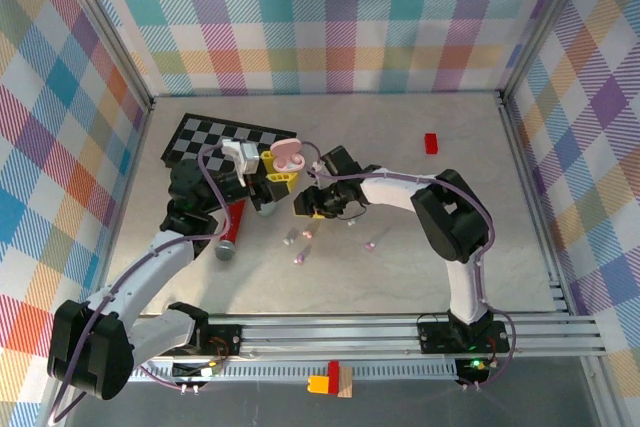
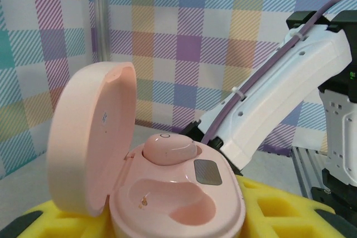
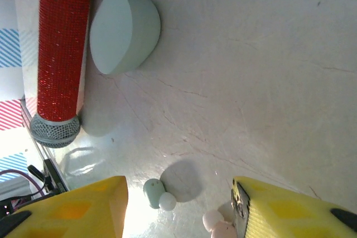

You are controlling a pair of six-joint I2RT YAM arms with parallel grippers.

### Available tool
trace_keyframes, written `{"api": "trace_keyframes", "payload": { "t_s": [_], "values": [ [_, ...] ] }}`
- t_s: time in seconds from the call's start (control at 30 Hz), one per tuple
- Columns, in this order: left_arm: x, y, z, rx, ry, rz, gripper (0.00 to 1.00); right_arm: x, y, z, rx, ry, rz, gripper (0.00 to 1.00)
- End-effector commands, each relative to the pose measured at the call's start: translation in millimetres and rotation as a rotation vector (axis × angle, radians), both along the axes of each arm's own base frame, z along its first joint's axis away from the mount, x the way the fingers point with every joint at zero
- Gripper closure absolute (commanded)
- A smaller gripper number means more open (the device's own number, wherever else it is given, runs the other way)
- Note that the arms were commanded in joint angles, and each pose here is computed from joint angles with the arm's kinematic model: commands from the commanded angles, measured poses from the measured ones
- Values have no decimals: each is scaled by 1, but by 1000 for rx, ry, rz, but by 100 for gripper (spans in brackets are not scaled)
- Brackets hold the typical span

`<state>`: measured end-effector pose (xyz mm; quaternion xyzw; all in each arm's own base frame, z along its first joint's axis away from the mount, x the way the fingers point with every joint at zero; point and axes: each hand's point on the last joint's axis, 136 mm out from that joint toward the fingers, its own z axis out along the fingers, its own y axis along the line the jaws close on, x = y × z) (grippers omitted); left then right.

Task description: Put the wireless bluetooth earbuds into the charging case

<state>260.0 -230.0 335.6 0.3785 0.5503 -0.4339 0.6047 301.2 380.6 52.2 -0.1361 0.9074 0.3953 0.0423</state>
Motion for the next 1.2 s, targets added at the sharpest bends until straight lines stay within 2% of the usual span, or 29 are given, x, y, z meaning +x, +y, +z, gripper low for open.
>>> {"api": "trace_keyframes", "payload": {
  "t_s": [0.0, 0.3, 0.53, 0.87, 1.17],
  "values": [
    [-2, 6, 2, 2, -26, 25, 58, -14, -1, -10, -17, 46, 54, 48],
    [5, 8, 0, 3, -26, 61, 58, -44, -7, -21, -38, 78, 103, 50],
    [18, 18, -3, -18, -15, 167, 58, -59, -6, -23, -40, 71, 118, 51],
    [47, 52, -6, -23, 54, 461, 59, -80, -5, -21, -46, 54, 149, 53],
    [78, 71, -18, -1, 100, 616, 59, -93, 1, -10, -61, -27, 180, 53]
  ]
}}
